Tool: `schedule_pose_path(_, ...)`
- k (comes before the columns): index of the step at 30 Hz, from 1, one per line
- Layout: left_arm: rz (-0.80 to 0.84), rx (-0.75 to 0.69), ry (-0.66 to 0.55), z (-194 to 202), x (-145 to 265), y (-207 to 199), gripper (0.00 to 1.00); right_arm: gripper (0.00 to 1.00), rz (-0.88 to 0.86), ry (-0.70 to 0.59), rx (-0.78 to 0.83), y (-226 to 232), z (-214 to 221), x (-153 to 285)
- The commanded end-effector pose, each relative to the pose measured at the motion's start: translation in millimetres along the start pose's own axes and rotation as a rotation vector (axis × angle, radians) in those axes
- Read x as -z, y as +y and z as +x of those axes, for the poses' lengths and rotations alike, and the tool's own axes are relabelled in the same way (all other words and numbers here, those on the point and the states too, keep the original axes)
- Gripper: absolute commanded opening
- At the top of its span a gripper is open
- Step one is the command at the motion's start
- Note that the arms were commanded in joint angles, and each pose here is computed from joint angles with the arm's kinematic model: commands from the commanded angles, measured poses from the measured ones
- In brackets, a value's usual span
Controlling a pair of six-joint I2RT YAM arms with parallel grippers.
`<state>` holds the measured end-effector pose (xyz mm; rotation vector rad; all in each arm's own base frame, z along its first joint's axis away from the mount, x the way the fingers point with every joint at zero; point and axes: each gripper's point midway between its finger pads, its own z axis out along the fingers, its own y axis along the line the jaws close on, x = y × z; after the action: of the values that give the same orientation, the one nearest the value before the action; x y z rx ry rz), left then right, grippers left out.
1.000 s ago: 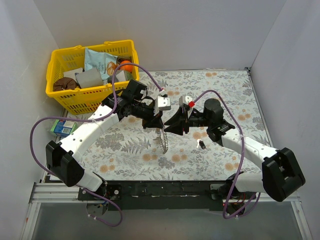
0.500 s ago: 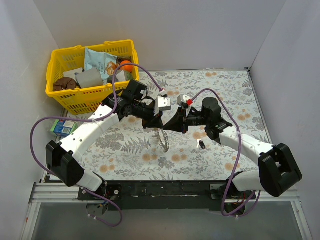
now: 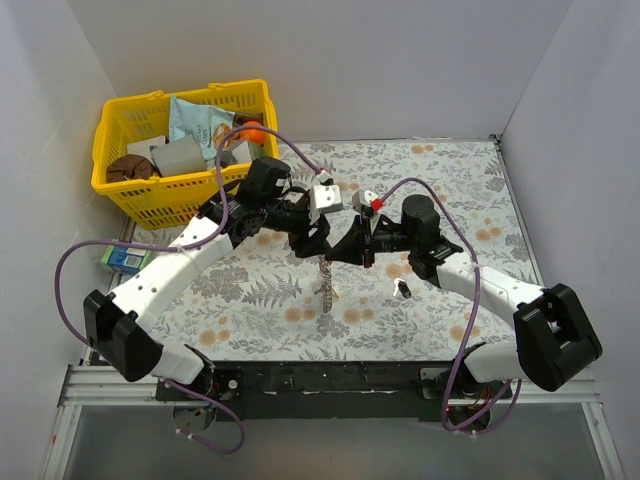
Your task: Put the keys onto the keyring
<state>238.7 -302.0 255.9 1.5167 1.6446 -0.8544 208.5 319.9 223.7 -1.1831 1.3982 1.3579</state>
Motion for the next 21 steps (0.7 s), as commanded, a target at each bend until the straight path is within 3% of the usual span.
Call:
schedule_pose_path(1,-0.213,-0.058,-0.185,-49,32,15,0.65,0.01,0.009,-0.082,0.107,2,-28,1)
schedule_pose_path(3,-0.271,-0.043,-0.265,-61,41,18,0.76,0.01,0.013,-0.105,0.099,5,-28,3)
schedule_pose_path(6,-0.293,-0.020,-0.353,-69,50,17,0.78,0.01,0.019,-0.174,0.137,12,-36,8)
schedule_pose_path(10,-0.231,0.062,-0.471,-71,61,9,0.75,0.01,0.026,-0.296,0.220,22,-57,17)
schedule_pose_path(15,-0.091,0.028,-0.611,-76,74,-15,0.73,0.01,0.016,-0.421,0.233,36,-70,30)
schedule_pose_path(21,0.039,-0.011,-0.672,-64,76,-41,0.66,0.01,-0.026,-0.508,0.264,50,-85,40)
